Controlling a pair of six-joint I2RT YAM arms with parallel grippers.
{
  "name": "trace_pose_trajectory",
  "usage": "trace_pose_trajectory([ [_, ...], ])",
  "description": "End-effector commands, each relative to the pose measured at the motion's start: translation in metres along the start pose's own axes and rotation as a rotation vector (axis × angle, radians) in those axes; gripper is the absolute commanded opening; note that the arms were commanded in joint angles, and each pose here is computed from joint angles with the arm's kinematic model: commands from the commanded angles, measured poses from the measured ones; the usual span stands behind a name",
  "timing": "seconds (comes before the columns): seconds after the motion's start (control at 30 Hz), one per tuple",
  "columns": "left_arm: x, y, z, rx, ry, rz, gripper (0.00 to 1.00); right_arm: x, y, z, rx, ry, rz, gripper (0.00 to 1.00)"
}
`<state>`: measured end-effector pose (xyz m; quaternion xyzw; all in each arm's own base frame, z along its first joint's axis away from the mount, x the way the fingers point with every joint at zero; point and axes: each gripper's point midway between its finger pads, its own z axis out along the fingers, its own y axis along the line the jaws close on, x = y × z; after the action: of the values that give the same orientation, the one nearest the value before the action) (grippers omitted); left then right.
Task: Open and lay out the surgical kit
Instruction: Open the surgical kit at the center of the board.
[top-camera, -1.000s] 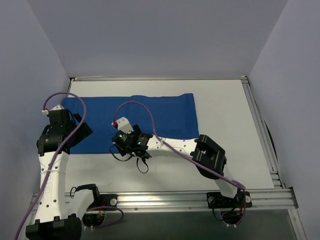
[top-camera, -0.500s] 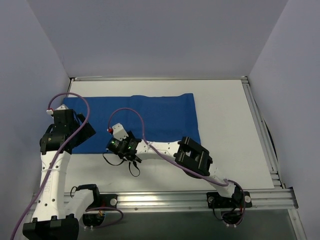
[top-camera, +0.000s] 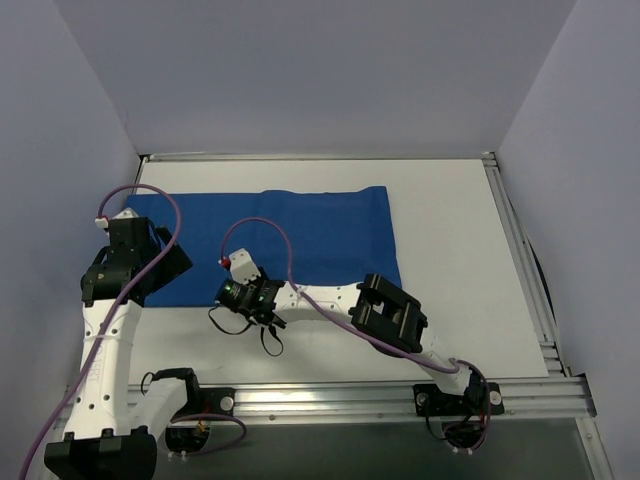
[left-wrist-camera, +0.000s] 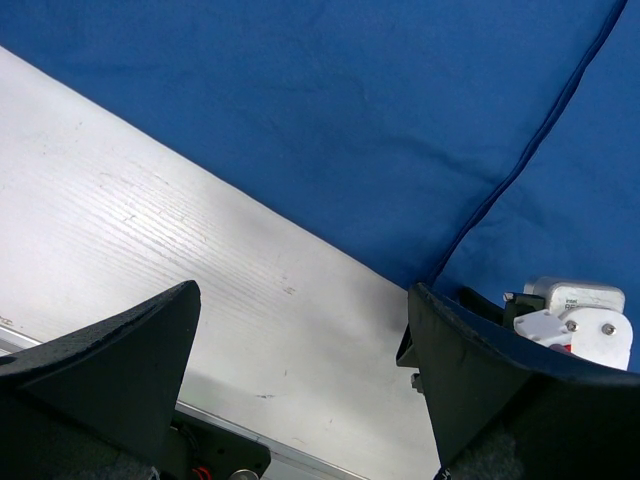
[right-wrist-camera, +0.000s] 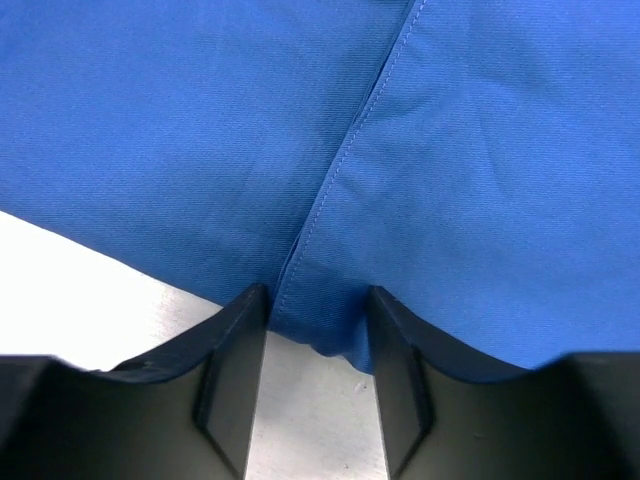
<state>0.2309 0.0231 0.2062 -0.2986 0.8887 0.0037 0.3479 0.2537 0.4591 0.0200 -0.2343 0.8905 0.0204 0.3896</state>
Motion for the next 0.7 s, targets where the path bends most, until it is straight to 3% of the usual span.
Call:
trace_pose_trajectory([
  [0.0,-0.007,-0.002,0.000,0.004,-0.031,-0.001,0.94,0.005,-0.020,-0.009,0.053,0.030,-0.031,0.38],
  [0.13,-0.008,-0.002,0.000,0.001,-0.033,0.000,0.94,0.007,-0.019,-0.007,0.048,0.037,-0.042,0.28],
  [0.33,-0.009,-0.002,-0.001,0.004,-0.040,-0.001,0.94,-0.014,-0.024,-0.016,0.046,0.015,-0.053,0.01],
  [0.53,-0.011,-0.002,-0.001,0.002,-0.052,-0.002,0.94,-0.063,-0.043,-0.039,0.060,-0.054,-0.014,0.00],
  [0.67,-0.010,-0.003,0.004,0.007,-0.049,-0.003,0.94,-0.093,-0.089,-0.047,0.115,-0.089,0.069,0.00],
])
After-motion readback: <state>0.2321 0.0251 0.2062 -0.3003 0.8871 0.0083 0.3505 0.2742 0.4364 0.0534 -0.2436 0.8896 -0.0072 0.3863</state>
